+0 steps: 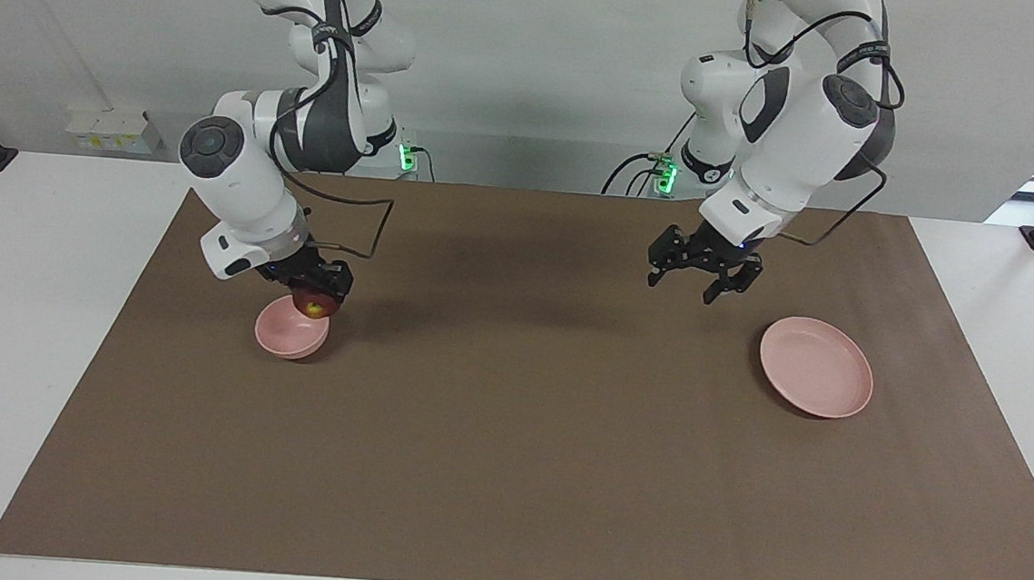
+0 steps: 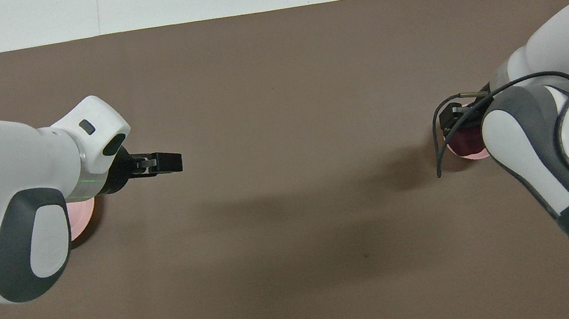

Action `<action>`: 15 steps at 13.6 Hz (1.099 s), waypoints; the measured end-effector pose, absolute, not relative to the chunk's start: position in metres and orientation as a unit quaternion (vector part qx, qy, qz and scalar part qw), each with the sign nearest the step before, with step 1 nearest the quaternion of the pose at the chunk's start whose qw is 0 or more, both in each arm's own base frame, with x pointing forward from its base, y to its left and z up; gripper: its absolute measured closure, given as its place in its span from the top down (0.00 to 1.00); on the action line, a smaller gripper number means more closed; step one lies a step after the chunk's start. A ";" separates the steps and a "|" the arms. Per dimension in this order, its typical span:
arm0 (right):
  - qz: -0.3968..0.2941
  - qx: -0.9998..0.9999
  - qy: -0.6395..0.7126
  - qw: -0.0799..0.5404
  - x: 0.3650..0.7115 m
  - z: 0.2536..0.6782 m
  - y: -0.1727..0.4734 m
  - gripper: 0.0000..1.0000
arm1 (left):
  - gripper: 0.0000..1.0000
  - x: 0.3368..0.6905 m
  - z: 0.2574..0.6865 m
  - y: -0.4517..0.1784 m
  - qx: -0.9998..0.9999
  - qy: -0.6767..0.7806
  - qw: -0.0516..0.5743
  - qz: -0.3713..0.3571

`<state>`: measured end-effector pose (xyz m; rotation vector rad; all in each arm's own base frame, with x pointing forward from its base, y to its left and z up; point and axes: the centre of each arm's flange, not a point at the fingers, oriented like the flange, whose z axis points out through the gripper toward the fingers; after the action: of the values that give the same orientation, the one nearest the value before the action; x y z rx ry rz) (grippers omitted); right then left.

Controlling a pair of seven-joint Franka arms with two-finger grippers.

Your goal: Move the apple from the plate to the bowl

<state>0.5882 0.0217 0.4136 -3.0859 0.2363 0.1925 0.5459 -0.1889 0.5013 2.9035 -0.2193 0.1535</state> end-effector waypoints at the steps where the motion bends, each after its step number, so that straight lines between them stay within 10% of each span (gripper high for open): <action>1: 0.054 -0.996 0.076 0.018 0.590 0.412 0.010 0.75 | 1.00 0.549 0.505 -0.184 0.990 -0.080 0.097 0.060; 15: 0.039 -0.995 0.087 0.015 0.605 0.350 -0.009 0.74 | 1.00 0.541 0.682 -0.052 0.998 -0.020 0.049 0.031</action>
<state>0.6052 -0.0085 0.3497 -3.0976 0.2714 0.1206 0.5410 -0.0524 0.6815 3.0413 -0.0620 0.0942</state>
